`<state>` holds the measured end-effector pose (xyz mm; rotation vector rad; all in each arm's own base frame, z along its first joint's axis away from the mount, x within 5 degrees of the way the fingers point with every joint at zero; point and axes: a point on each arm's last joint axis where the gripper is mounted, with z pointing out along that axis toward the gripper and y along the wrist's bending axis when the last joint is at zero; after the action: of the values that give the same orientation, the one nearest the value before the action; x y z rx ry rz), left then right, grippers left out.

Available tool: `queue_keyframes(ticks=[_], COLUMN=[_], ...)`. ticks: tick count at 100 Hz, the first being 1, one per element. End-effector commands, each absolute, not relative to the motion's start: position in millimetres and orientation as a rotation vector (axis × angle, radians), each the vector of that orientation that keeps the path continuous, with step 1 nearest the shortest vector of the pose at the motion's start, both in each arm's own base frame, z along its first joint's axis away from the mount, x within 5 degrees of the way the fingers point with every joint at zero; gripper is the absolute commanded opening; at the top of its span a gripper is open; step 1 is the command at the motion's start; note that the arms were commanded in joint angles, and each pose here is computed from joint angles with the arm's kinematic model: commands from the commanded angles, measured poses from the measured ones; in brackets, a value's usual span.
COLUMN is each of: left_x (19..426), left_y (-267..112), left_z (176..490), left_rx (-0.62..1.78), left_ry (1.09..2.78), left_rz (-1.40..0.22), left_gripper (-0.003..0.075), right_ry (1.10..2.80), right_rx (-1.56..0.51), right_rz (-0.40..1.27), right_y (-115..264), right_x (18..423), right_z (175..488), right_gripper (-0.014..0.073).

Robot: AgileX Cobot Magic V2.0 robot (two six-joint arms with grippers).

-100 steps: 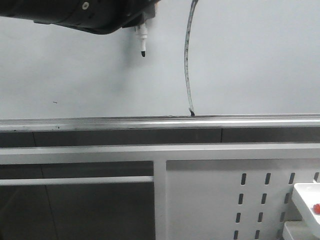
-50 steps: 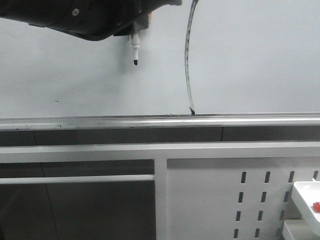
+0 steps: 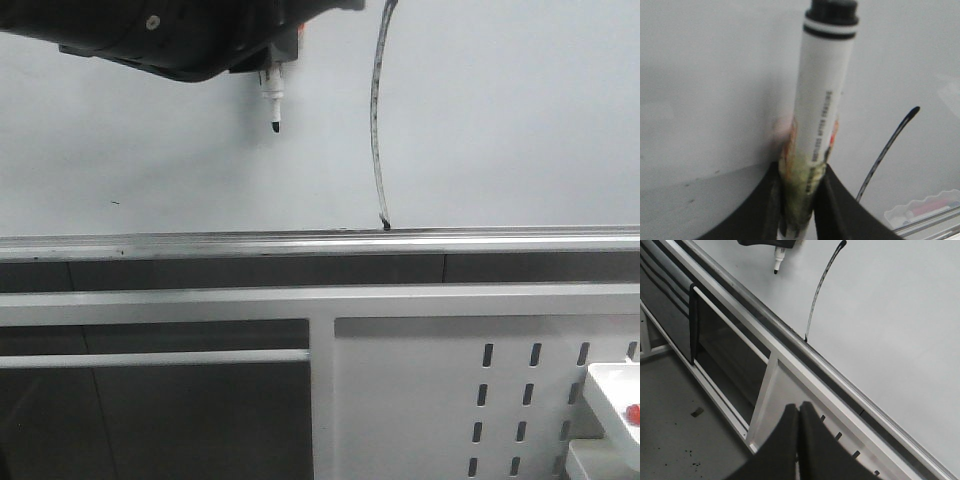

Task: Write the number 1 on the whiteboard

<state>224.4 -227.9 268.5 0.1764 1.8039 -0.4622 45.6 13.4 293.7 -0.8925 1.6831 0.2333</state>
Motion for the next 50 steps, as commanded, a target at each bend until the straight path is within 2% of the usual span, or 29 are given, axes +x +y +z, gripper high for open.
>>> queue_keyframes(ticks=[1, 14, 50], left_x=[242.9, 244.4, 241.0], left_y=[-208.6, -210.4, -214.2], left_z=[307.6, 315.2, 315.1], left_rx=[-0.051, -0.062, -0.042], left_ry=[1.616, 1.597, 1.611], left_rz=[-0.412, -0.427, -0.432], left_gripper=[0.0154, 0.0287, 0.0468], right_ry=[1.614, 1.619, 1.620], right_rx=[-0.874, -0.873, -0.872], right_rz=[0.243, 0.254, 0.255], right_y=[14.8, 15.2, 15.2], right_x=[45.9, 45.5, 45.5], right_z=[305.4, 305.1, 305.1], right_gripper=[-0.0054, -0.0054, -0.0054])
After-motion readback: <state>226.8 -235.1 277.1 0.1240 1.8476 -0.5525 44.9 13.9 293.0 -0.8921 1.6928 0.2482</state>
